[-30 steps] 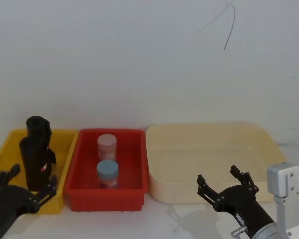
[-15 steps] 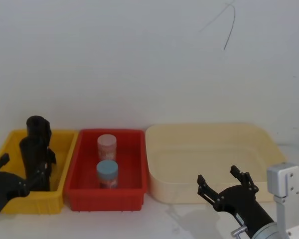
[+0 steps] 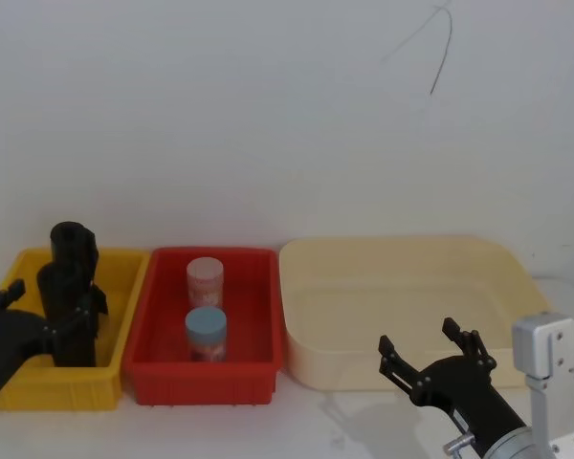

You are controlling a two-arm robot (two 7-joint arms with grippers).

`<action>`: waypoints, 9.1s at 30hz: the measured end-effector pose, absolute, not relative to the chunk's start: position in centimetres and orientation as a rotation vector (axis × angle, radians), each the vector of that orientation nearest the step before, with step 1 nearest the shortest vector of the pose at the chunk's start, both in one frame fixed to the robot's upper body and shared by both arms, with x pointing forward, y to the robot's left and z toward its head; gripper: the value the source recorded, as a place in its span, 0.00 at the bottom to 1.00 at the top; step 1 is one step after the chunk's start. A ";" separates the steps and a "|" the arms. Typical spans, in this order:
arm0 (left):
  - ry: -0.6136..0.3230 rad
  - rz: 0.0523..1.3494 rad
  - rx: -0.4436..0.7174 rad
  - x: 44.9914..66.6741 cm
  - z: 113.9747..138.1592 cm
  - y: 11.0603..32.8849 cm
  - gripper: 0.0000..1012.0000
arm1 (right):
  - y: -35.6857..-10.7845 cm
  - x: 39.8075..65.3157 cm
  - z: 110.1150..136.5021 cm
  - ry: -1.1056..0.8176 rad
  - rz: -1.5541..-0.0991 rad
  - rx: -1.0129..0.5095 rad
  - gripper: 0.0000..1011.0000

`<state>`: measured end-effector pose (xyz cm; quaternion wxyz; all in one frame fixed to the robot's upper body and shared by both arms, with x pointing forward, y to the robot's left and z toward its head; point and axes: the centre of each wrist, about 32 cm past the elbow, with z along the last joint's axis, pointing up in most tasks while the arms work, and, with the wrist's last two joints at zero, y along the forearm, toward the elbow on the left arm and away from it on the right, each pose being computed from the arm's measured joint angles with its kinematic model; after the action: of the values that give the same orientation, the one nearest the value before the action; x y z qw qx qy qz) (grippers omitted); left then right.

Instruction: Pick up the garbage bag with the one hand and transfer it to the other hand.

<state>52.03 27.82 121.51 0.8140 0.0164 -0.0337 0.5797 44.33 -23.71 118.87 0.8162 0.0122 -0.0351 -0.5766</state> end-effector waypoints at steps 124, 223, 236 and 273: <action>0.021 0.743 -0.202 59.5 134.2 17.1 0.37 | -18.4 51.9 125.4 -0.105 -0.971 -0.016 0.99; 0.040 0.755 -0.230 58.7 134.2 17.5 0.99 | -13.6 58.7 126.0 0.003 -1.236 0.066 0.58; 0.057 0.831 -0.276 56.5 134.1 18.8 0.99 | -16.4 59.7 125.4 0.095 -1.366 0.046 0.58; 0.037 0.965 -0.297 54.1 133.8 20.5 0.99 | -20.4 55.1 123.7 -0.025 -1.282 0.023 0.99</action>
<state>54.06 20.51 133.81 0.8752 -0.1423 0.0177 0.4620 55.12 -20.38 123.71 0.8015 0.0108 -0.0117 -0.5978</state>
